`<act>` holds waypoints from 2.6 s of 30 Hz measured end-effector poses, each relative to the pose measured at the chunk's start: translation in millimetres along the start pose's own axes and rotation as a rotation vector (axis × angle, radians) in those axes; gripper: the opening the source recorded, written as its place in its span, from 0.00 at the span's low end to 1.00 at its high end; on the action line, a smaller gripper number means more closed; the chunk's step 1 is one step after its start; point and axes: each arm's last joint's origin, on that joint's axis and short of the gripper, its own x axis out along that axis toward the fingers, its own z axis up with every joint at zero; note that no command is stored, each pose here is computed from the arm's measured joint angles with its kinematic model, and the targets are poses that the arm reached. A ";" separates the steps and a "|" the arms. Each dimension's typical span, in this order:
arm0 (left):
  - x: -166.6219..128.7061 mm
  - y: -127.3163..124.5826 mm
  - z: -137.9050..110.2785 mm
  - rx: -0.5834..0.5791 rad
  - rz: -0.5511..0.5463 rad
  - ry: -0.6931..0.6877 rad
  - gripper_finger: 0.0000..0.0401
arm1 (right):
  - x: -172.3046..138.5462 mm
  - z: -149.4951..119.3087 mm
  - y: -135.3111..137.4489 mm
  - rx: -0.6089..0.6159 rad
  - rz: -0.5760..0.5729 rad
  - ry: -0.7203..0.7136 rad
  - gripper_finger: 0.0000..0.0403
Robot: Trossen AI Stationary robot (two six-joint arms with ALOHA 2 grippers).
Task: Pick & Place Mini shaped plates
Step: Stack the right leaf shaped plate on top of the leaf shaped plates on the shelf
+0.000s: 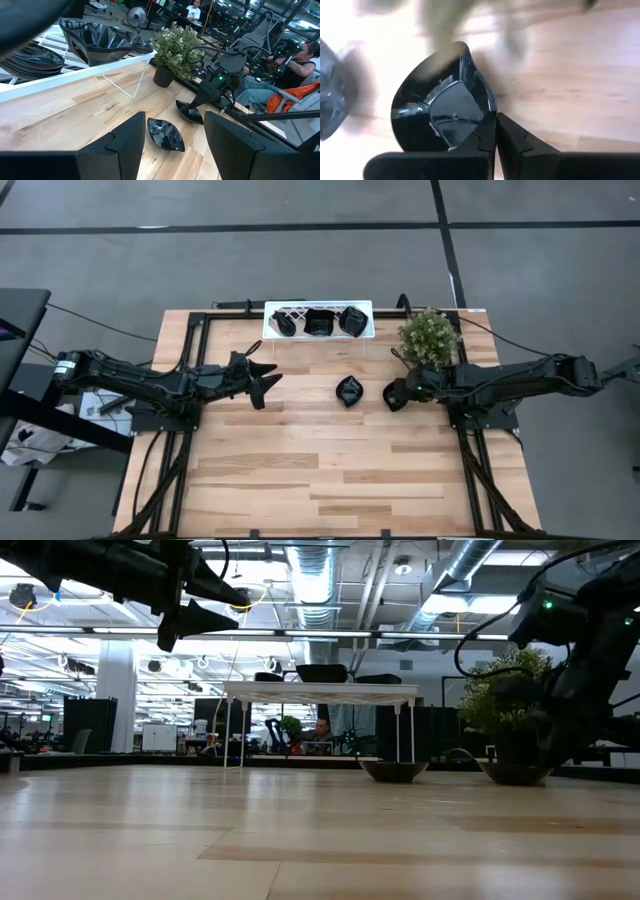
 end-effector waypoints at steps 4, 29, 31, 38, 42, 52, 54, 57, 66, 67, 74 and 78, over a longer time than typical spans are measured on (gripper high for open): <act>0.0 0.0 0.0 -0.001 0.000 0.000 0.51 | -4.3 -2.2 5.7 -0.020 0.020 0.031 0.01; 0.0 -0.2 0.4 -0.003 -0.002 -0.004 0.51 | -71.3 -1.0 65.8 -0.272 0.208 0.055 0.00; 0.0 -0.2 0.4 -0.003 -0.002 -0.004 0.51 | -78.4 0.6 71.6 -0.292 0.237 0.047 0.00; 0.0 -0.2 0.5 -0.003 -0.002 -0.004 0.51 | -109.8 11.1 93.4 -0.388 0.351 -0.022 0.00; 0.0 -0.2 0.5 -0.003 -0.002 -0.005 0.51 | -126.9 22.0 103.1 -0.447 0.400 -0.087 0.00; 0.0 -0.3 0.6 -0.004 -0.003 -0.006 0.51 | -152.4 57.0 115.7 -0.537 0.429 -0.242 0.00; 0.0 -0.3 0.6 -0.004 -0.003 -0.006 0.51 | -153.3 63.8 119.7 -0.561 0.429 -0.243 0.00; 0.0 -0.3 0.6 -0.004 -0.003 -0.006 0.51 | -151.5 75.4 129.7 -0.609 0.424 -0.255 0.00; 0.0 -0.6 1.4 -0.018 -0.006 -0.013 0.51 | -152.7 121.3 163.8 -0.705 0.392 -0.304 0.00; 0.0 -0.7 1.6 -0.038 -0.007 -0.015 0.51 | -152.5 126.8 167.4 -0.717 0.388 -0.307 0.00; -6.4 -1.2 9.5 -0.060 -0.034 -0.052 0.51 | -143.4 162.9 179.9 -0.738 0.298 -0.290 0.00; -20.0 -1.5 23.5 0.017 -0.104 -0.112 0.51 | -133.0 181.1 183.0 -0.739 0.309 -0.255 0.00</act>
